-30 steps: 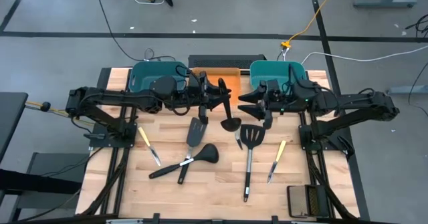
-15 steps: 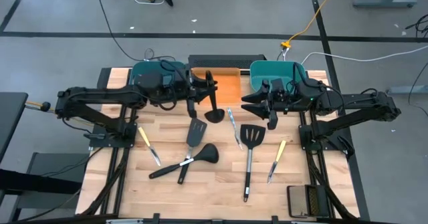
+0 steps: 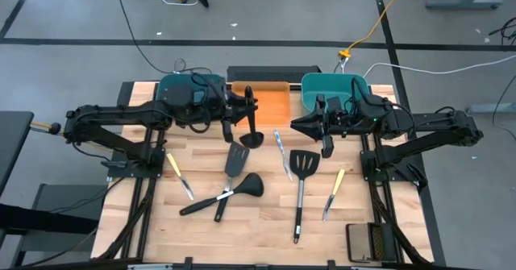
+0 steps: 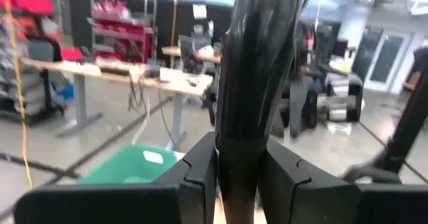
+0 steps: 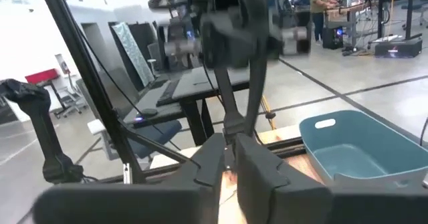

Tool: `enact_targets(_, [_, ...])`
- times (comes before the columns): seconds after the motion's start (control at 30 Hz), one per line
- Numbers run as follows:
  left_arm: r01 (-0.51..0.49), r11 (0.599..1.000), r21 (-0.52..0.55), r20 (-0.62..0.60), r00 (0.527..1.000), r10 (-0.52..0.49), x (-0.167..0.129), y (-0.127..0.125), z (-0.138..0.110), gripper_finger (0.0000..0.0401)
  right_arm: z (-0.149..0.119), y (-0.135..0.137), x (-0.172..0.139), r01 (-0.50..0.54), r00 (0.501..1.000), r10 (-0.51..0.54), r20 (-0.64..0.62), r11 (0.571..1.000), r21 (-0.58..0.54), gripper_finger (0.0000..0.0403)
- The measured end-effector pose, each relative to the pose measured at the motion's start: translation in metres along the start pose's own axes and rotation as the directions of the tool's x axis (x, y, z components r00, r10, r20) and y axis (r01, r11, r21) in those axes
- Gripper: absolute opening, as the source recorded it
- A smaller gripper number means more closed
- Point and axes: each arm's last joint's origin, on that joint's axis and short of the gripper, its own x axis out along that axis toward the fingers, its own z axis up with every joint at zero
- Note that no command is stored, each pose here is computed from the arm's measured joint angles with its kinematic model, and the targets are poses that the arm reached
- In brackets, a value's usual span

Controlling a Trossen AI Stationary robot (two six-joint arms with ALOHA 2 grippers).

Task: Pick & Place Kitchen Items
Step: Put the black ladle into the blue bin

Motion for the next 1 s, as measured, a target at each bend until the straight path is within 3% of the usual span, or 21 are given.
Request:
enact_targets(0.17, [-0.034, 0.999, 0.015, -0.008, 0.999, 0.034, -0.012, 0.004, 0.007, 0.0083, -0.003, -0.001, 0.0, 0.007, 1.0, -0.008, -0.029, 0.999, -0.033, 0.0007])
enact_targets(0.77, [-0.323, 0.938, 0.127, -0.034, 0.943, 0.33, -0.076, 0.039, 0.035, 0.0083, -0.005, -0.002, 0.0, 0.03, 0.998, -0.033, -0.05, 0.998, -0.051, 0.0003])
enact_targets(1.0, [-0.403, 0.901, 0.161, -0.075, 0.905, 0.418, -0.083, 0.052, 0.033, 0.0083, -0.007, -0.002, 0.0, 0.034, 0.997, -0.037, -0.068, 0.998, -0.051, 0.0002])
